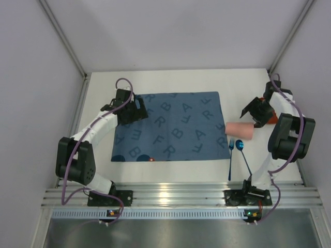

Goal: Set the dinner table for one person

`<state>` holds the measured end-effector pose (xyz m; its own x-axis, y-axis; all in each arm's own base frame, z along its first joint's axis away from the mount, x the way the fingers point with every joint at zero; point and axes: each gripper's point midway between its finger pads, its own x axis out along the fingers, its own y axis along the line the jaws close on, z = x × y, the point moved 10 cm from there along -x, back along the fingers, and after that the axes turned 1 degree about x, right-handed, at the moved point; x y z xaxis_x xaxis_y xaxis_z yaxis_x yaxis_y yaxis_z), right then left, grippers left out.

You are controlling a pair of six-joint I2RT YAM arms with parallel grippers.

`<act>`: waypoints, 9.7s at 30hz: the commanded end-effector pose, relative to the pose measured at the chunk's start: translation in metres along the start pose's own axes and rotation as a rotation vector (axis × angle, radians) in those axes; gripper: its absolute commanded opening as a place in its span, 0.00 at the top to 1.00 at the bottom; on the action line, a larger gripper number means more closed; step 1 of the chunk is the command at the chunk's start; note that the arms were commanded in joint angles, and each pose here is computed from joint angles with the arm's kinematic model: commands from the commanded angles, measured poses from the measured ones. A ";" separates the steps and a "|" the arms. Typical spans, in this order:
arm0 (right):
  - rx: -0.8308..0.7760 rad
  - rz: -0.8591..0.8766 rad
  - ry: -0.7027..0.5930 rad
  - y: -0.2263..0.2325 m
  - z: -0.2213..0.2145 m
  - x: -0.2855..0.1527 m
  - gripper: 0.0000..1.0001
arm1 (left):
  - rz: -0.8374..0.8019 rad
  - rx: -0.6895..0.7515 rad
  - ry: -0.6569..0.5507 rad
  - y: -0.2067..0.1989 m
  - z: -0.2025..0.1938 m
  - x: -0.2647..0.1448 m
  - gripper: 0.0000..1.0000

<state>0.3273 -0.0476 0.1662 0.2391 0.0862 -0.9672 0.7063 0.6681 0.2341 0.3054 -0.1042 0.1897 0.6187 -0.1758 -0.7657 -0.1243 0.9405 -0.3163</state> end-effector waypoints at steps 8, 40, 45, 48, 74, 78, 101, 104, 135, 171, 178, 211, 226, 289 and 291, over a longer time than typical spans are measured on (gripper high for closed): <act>-0.050 0.161 -0.107 0.004 -0.017 -0.054 0.28 | -0.055 0.006 -0.046 -0.006 0.009 -0.010 0.04; -0.287 0.219 -0.461 0.112 -0.030 -0.158 1.00 | -0.047 -0.032 -0.082 0.002 -0.008 -0.048 0.04; -0.437 0.145 -0.549 0.181 -0.058 -0.135 1.00 | -0.046 -0.022 -0.079 0.001 -0.006 -0.044 0.04; -0.506 0.071 -0.583 0.217 -0.071 -0.113 1.00 | -0.049 -0.011 -0.083 0.001 -0.005 -0.044 0.04; -0.541 -0.047 -0.628 0.245 -0.124 -0.005 1.00 | -0.007 0.058 -0.097 0.009 0.001 -0.038 0.03; -0.529 -0.028 -0.640 0.239 -0.126 -0.018 0.73 | -0.009 0.062 -0.103 0.009 0.002 -0.039 0.03; -0.154 0.043 -0.697 0.101 0.009 -0.146 0.04 | -0.057 0.012 -0.079 0.012 -0.015 -0.033 0.03; -0.144 -0.084 -0.607 0.083 0.046 -0.112 0.05 | -0.082 -0.001 -0.056 0.012 -0.020 -0.031 0.03; -0.181 -0.388 -0.265 0.045 0.099 0.081 0.84 | -0.024 -0.004 -0.006 0.017 -0.024 -0.018 0.03; -1.275 0.520 -0.340 0.249 -0.377 -0.092 1.00 | 0.231 -0.232 -0.382 0.045 -0.027 -0.172 0.01; -1.302 0.452 -0.223 0.272 -0.398 -0.014 1.00 | 0.246 -0.273 -0.403 0.057 -0.049 -0.207 0.01; -0.333 -0.140 -0.015 -0.053 -0.167 -0.022 0.00 | 0.041 -0.240 -0.222 0.036 -0.051 -0.096 0.02; -0.108 -0.274 0.062 -0.083 -0.161 0.014 0.08 | 0.043 -0.209 -0.193 0.039 -0.057 -0.079 0.02; -0.212 -0.246 -0.122 -0.012 -0.031 0.037 0.55 | 0.000 -0.156 -0.123 0.008 -0.024 -0.055 0.04; -0.203 -0.264 -0.114 -0.017 -0.028 0.046 0.56 | 0.014 -0.155 -0.127 0.010 -0.025 -0.059 0.04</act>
<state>0.2944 -0.0232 0.1163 0.0996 -0.1399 -0.9851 0.5829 0.8106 -0.0562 0.2528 -0.0935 0.2048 0.6799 -0.1198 -0.7234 -0.2677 0.8779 -0.3971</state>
